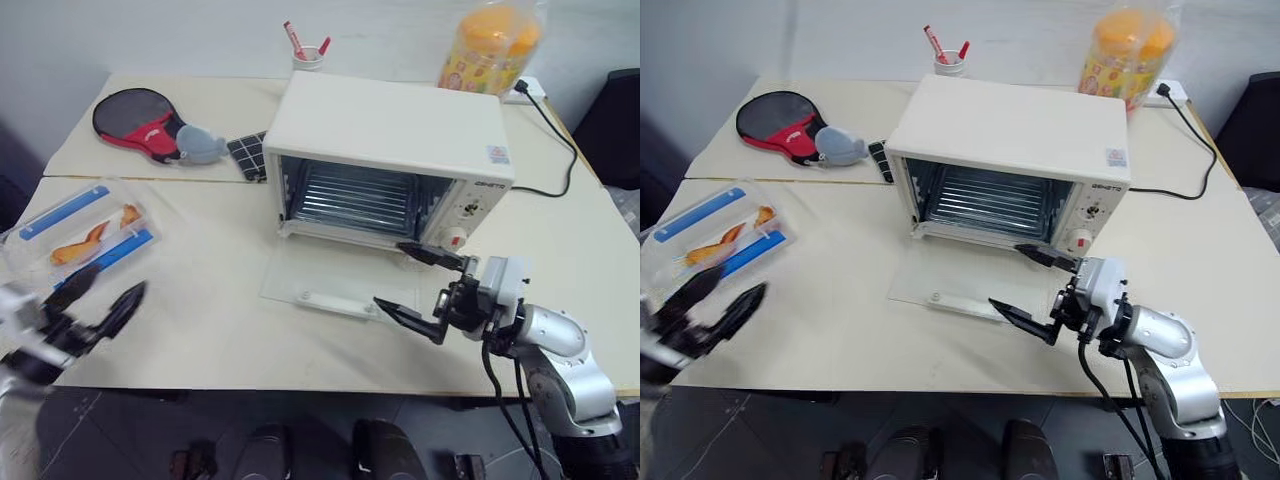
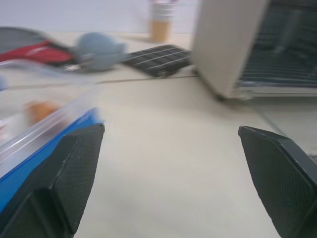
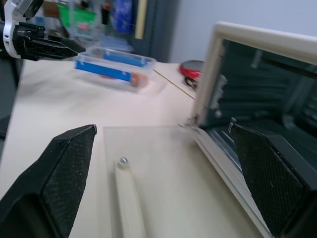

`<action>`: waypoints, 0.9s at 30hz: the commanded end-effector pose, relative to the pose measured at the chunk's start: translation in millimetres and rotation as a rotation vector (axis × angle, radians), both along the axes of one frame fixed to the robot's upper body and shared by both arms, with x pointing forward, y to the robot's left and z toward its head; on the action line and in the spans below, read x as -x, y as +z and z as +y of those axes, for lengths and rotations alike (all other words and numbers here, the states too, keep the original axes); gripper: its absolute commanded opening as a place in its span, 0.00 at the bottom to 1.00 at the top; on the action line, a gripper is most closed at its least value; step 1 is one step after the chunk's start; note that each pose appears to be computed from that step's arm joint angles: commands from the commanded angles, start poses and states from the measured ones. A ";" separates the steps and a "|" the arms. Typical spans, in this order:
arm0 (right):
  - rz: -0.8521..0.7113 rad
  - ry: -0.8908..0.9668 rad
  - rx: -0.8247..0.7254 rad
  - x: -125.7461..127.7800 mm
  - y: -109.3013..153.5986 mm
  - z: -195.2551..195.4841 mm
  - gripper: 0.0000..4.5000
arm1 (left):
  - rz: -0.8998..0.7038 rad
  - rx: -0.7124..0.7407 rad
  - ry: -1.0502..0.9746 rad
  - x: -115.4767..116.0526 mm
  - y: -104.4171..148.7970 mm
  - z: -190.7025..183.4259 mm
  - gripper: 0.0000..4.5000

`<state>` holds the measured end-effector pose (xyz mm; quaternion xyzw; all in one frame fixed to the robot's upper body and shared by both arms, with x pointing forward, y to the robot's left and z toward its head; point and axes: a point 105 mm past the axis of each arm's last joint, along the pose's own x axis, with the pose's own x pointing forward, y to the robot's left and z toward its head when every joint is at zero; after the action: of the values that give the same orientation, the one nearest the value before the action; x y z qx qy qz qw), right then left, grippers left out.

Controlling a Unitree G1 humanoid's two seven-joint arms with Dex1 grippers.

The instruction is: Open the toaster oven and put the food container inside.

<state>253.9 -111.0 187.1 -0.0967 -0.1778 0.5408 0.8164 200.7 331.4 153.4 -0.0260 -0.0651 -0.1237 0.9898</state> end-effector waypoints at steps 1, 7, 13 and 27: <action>-0.024 0.061 -0.022 5.7 5.1 7.0 1.00 | -0.026 0.025 0.130 28.5 7.5 23.2 1.00; -0.041 0.118 -0.030 9.1 -1.6 17.6 1.00 | 0.093 0.181 0.477 76.2 -19.7 85.2 1.00; -0.048 0.115 -0.035 9.3 -2.9 16.3 1.00 | 0.074 0.328 0.475 39.6 21.1 96.8 1.00; -0.044 0.114 -0.017 8.4 -9.6 13.3 1.00 | 0.604 0.256 0.655 -41.9 43.4 143.2 1.00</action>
<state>249.1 -98.6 170.4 -0.0828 -0.1856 0.5832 0.7865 243.4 467.2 197.9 -0.1808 0.1821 0.1943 0.9468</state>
